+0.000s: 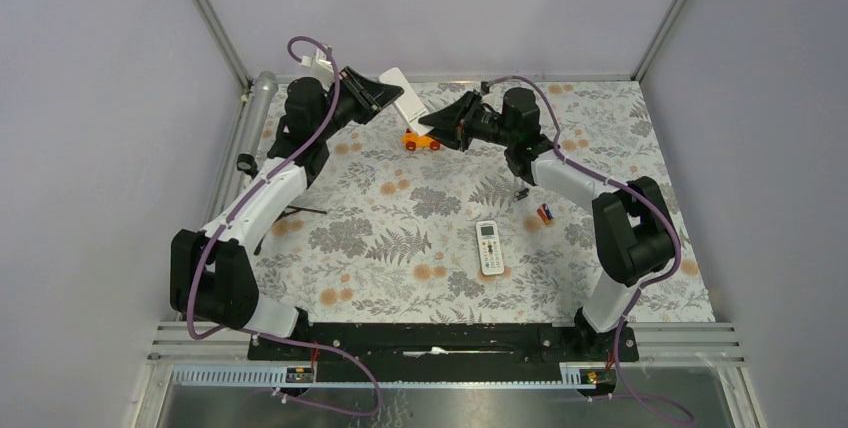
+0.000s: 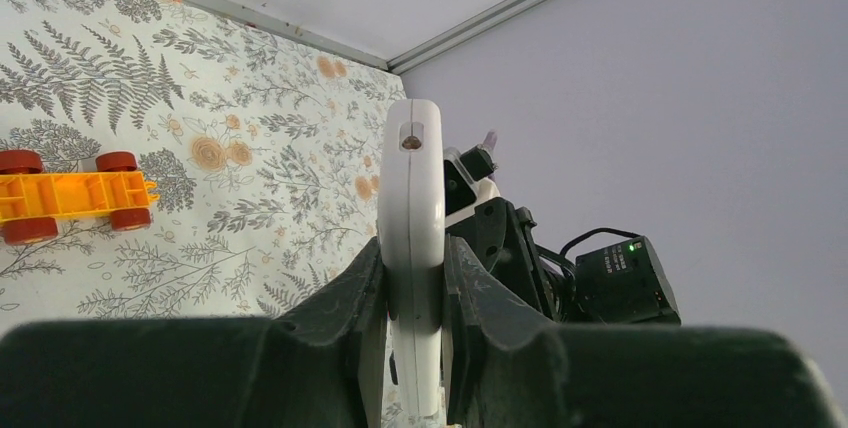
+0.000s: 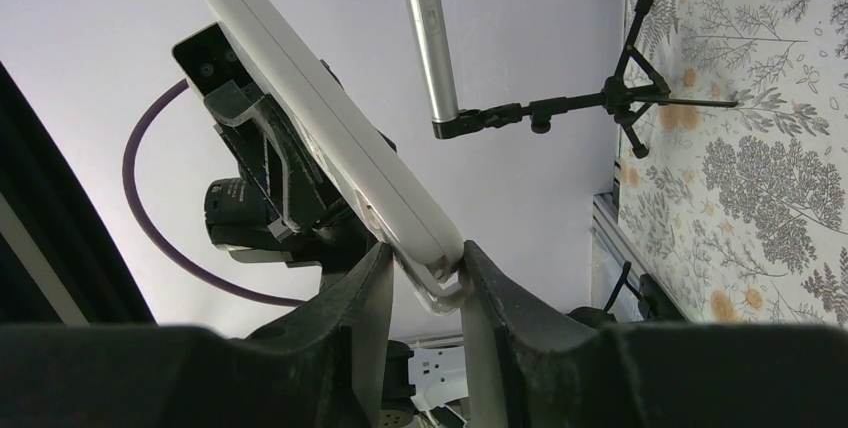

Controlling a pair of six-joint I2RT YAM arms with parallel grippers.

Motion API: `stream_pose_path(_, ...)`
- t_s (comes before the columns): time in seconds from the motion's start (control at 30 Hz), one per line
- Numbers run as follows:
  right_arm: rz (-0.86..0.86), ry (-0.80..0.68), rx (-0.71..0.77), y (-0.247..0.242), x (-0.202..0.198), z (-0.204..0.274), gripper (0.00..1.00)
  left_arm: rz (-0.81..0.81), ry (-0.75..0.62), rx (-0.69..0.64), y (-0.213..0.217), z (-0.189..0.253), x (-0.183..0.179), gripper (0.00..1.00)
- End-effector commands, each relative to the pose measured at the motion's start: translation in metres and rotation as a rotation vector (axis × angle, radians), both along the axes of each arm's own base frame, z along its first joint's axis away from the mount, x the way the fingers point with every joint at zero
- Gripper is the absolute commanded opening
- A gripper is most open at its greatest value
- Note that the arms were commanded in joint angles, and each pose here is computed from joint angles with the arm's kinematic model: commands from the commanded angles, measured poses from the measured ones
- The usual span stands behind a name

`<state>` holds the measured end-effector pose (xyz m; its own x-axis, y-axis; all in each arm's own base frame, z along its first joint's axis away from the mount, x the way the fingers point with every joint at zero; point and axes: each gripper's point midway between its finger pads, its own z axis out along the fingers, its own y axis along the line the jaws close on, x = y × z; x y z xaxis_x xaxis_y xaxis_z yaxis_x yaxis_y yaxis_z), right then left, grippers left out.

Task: Load the batteries into the remote control
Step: Remove the battery cover from the remote control.

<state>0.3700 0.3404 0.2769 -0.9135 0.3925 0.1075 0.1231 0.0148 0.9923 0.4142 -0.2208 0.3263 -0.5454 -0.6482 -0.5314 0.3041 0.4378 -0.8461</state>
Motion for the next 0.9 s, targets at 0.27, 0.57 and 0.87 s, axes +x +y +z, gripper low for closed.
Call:
stream_pose_path(0.27,0.041,-0.051,0.094,0.0018,-0.0106,0.0289,0.46,0.07,-0.115,0.093,0.0156,0.0154,0.0087,0.0)
stream_pose_path(0.57,0.055,-0.039,0.104,0.0022,-0.0115,0.0272,0.21,0.079,-0.132,0.134,0.0178,0.0131,0.0119,0.0)
stream_pose_path(0.87,0.018,-0.13,0.1,-0.0036,-0.0042,0.0339,0.0,0.075,-0.144,0.175,0.0184,0.0094,0.0134,0.0)
